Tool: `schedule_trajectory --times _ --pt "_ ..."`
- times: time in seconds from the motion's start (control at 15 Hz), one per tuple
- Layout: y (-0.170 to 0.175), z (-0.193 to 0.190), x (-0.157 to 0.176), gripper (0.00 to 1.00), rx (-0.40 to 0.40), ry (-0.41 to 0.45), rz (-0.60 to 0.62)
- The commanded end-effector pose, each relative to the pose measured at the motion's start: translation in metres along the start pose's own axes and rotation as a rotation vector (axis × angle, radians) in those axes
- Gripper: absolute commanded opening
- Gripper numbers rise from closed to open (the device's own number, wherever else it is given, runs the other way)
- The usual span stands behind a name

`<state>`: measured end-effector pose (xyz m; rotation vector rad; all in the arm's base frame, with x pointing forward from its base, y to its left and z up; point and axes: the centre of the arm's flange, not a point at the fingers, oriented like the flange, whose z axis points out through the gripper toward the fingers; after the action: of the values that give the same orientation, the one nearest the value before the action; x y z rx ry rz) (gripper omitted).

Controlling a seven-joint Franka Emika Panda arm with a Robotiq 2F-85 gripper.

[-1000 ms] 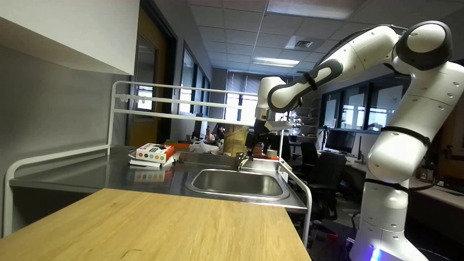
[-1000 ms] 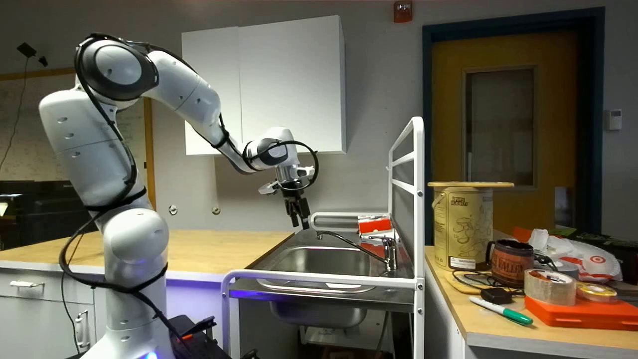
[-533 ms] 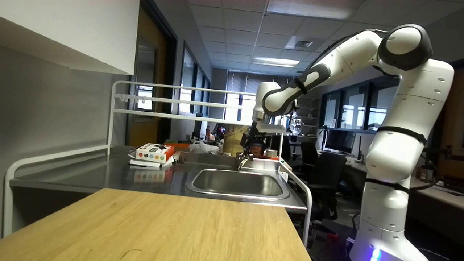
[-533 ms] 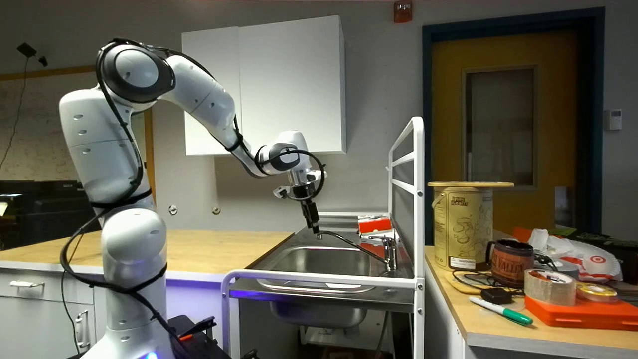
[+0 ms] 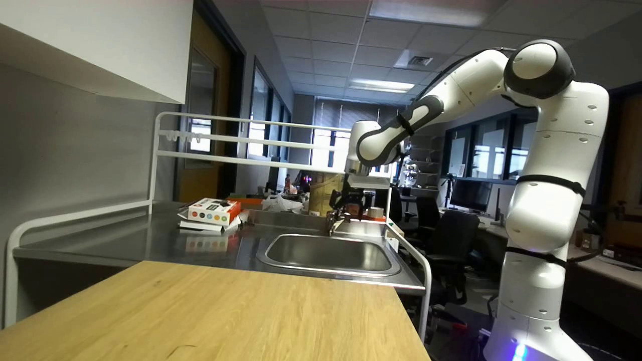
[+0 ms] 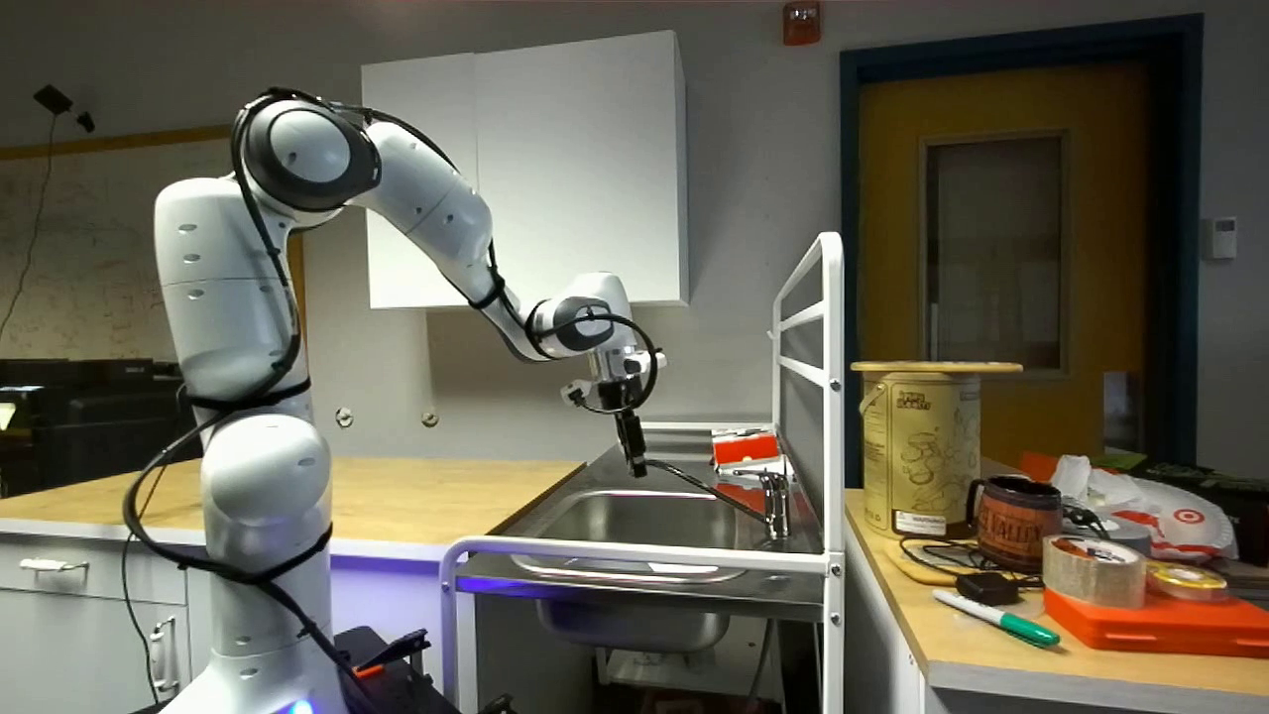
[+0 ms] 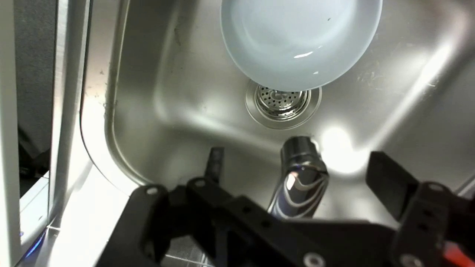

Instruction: Push the faucet to the center of the sink

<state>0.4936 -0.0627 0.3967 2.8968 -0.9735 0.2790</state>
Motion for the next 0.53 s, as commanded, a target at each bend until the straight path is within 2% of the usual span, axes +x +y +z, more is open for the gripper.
schedule_trajectory --times 0.0,0.47 --pt "-0.0067 0.0028 0.0153 0.69 0.002 -0.001 0.031" --pt "-0.0047 0.006 0.0239 0.14 0.0 -0.006 0.043"
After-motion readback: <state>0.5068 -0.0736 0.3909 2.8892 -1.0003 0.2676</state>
